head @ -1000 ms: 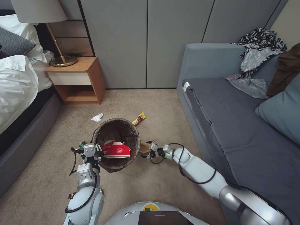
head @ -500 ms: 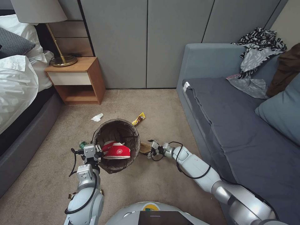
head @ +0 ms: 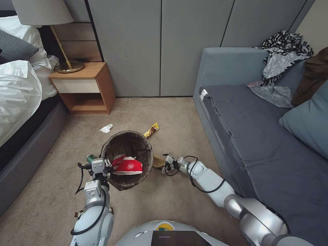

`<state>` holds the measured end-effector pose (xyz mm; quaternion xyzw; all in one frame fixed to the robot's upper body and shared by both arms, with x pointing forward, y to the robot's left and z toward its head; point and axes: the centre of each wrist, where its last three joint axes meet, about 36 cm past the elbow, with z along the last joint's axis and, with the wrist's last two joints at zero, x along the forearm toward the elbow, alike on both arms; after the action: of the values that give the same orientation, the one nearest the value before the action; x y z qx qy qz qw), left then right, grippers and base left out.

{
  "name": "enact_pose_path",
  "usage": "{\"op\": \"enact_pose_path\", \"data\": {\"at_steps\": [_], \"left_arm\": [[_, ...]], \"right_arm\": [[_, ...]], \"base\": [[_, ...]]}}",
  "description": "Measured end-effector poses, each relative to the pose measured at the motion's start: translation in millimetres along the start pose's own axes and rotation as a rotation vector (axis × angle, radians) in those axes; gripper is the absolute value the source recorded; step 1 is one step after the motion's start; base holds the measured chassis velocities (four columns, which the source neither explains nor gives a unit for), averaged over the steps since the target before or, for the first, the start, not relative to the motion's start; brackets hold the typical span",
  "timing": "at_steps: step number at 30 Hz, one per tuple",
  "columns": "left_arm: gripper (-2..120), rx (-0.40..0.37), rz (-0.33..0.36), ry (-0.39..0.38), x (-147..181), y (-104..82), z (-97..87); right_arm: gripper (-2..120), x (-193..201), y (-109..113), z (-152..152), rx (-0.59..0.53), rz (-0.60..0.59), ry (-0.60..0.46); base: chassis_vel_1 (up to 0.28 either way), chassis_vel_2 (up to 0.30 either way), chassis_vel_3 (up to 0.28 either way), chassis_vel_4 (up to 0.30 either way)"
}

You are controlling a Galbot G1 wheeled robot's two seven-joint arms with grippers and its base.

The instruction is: Pick up the trash bin, then pick up the garbage from the floor and place it into the trash bin.

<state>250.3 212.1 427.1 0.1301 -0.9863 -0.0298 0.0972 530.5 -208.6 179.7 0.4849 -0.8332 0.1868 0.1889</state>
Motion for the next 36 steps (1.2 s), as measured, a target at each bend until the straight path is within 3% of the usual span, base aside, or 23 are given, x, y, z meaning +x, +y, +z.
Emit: {"op": "enact_pose_path", "data": {"at_steps": [6,13,17,19,26,28,30,31,36], "left_arm": [[3,0.0,0.001,0.001,1,-0.6,0.5],[3,-0.001,-0.001,0.002,2,-0.1,1.1],[3,-0.001,-0.001,0.002,2,-0.1,1.2],[3,0.0,-0.001,0.002,2,-0.3,1.2],[3,0.001,-0.001,-0.001,2,-0.3,0.5],[3,0.001,-0.002,-0.002,2,-0.1,0.1],[3,0.001,-0.002,-0.003,2,-0.1,0.0],[3,0.002,-0.002,-0.003,1,-0.1,-0.1],[3,0.003,-0.001,-0.005,1,-0.2,-0.5]], "right_arm": [[98,-3,0,2,0.0,0.002,0.003],[69,-2,-3,15,0.0,0.019,0.021],[59,-1,-3,19,-0.004,0.025,0.025],[47,0,-3,21,-0.008,0.031,0.026],[26,1,-3,25,-0.013,0.039,0.029],[15,2,-3,26,-0.015,0.043,0.029],[13,2,-3,26,-0.016,0.044,0.029],[4,2,-3,27,-0.017,0.047,0.029],[0,3,-3,27,-0.016,0.052,0.027]], "base": [[0.0,0.0,0.0,0.0],[0.0,0.0,0.0,0.0],[0.0,0.0,0.0,0.0],[0.0,0.0,0.0,0.0],[0.0,0.0,0.0,0.0],[0.0,0.0,0.0,0.0],[0.0,0.0,0.0,0.0],[0.0,0.0,0.0,0.0],[0.0,0.0,0.0,0.0]]}}
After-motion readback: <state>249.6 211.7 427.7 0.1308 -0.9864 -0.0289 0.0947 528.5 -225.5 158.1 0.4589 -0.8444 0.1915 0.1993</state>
